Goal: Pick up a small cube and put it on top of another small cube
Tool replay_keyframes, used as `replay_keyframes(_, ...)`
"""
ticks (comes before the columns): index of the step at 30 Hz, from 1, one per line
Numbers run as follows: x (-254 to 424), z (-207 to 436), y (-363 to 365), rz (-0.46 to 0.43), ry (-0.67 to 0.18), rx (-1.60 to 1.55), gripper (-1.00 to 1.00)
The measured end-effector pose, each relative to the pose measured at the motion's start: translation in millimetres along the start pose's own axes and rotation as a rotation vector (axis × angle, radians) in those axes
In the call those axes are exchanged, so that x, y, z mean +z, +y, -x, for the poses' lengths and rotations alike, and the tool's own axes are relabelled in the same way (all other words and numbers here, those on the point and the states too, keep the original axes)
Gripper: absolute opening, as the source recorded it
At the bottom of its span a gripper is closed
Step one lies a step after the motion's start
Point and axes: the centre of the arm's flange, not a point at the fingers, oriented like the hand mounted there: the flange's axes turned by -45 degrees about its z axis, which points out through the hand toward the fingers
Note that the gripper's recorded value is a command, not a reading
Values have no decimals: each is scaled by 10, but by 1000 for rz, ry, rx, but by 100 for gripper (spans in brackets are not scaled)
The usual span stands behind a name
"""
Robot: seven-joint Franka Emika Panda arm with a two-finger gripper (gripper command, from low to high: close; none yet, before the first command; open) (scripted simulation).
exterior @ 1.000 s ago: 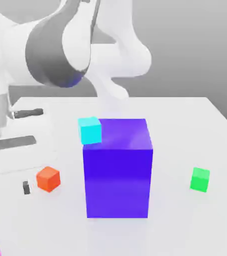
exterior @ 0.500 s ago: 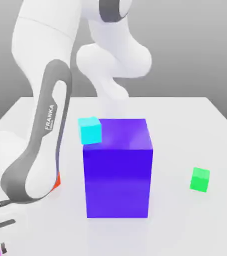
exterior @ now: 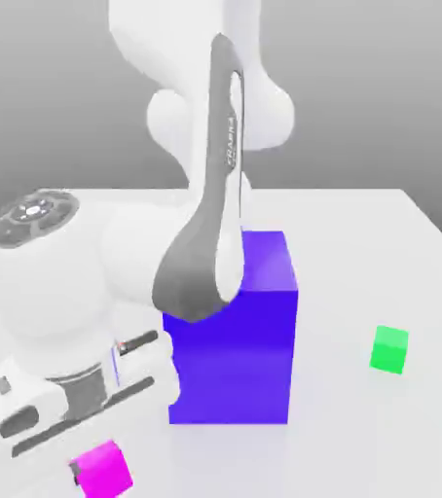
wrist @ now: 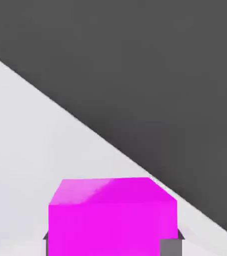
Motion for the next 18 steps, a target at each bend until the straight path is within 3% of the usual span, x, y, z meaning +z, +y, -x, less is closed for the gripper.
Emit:
replay_keyframes(7, -59, -641, -1874, -15, -18, -339, -100)
replay_keyframes(12, -91, -515, -3993, 27, -45, -780, -100)
replay_keyframes(18, 357, -321, -4230, 54, -48, -839, -100)
